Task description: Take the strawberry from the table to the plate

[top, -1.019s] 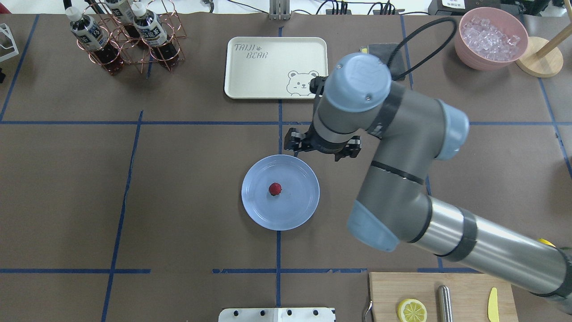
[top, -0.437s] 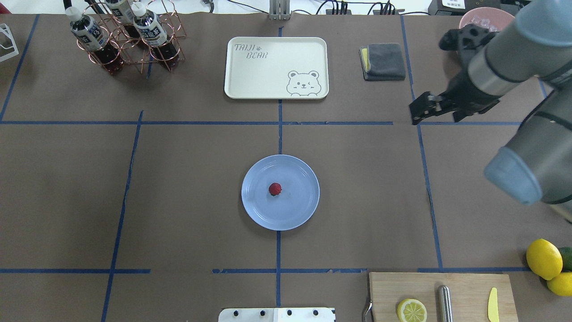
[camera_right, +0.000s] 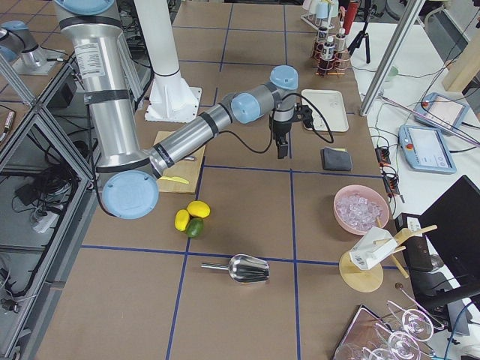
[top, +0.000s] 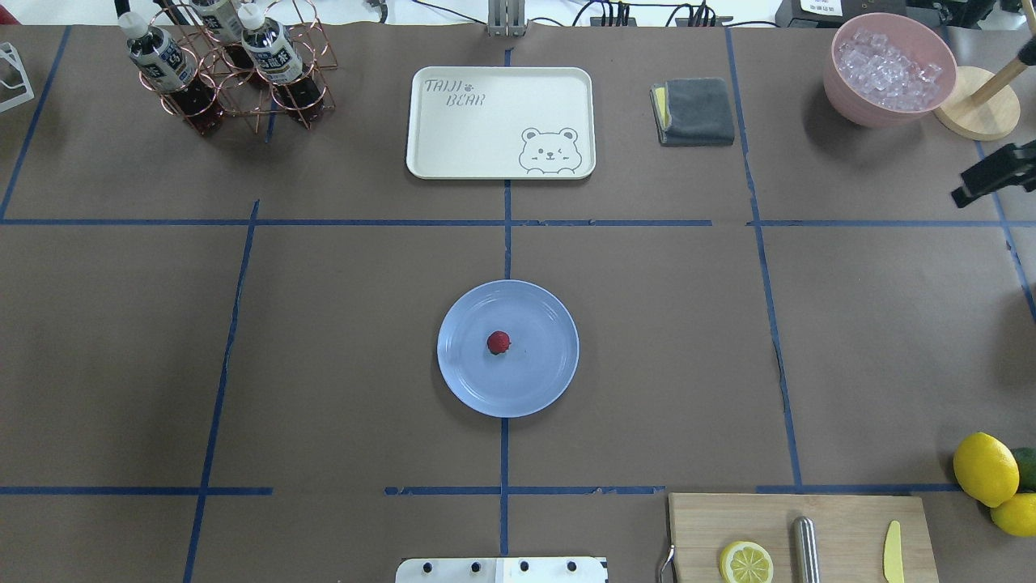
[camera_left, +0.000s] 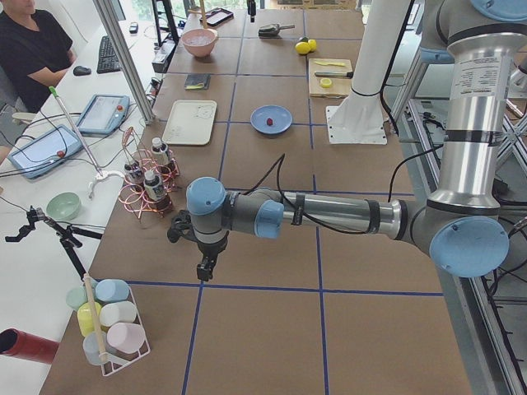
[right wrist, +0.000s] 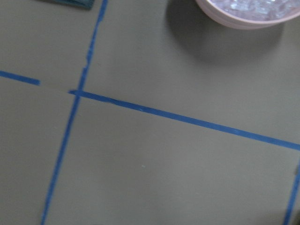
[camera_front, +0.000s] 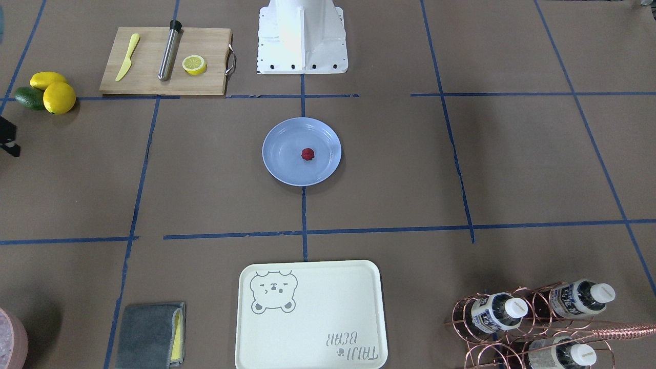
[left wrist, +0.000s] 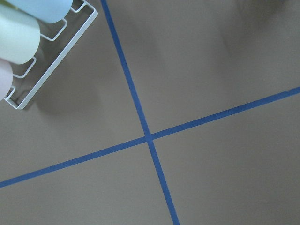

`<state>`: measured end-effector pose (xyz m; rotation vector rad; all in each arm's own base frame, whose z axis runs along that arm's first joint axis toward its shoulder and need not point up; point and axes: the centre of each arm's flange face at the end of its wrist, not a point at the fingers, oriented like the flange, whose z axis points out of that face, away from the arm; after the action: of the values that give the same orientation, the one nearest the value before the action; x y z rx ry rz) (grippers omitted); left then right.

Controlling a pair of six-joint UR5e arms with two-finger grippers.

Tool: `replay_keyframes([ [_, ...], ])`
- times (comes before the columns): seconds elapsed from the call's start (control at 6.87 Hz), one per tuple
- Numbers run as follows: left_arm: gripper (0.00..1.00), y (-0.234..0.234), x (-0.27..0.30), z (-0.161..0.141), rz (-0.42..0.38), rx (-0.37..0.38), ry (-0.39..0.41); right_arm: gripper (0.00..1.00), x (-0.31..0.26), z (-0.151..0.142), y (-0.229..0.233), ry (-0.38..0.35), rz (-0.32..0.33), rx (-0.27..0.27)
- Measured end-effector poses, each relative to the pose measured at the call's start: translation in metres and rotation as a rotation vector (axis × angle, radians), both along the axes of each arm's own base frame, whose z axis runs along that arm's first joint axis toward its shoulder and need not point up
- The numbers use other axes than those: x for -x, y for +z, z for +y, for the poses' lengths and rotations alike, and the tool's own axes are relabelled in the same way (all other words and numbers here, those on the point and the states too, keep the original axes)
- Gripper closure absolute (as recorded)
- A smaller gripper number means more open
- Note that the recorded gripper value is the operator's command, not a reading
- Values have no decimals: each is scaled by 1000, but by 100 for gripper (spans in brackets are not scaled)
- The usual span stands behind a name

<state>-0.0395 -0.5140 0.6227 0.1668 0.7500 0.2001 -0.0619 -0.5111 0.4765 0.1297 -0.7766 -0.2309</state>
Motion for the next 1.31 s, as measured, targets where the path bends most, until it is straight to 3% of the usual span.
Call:
replay_keyframes([
  [0.29,0,14,6,12,10,28,-9,0,-70,23,82,-27,12,16],
  [0.58,0,19,9,17,11,37,-15,0,-109,61,133,-35,0,39],
  [0.87,0,25,9,22,9,51,-16,0,-129,72,153,-2,-39,69],
  [1.31,0,32,21,31,8,72,-40,0,-134,66,155,8,-47,66],
])
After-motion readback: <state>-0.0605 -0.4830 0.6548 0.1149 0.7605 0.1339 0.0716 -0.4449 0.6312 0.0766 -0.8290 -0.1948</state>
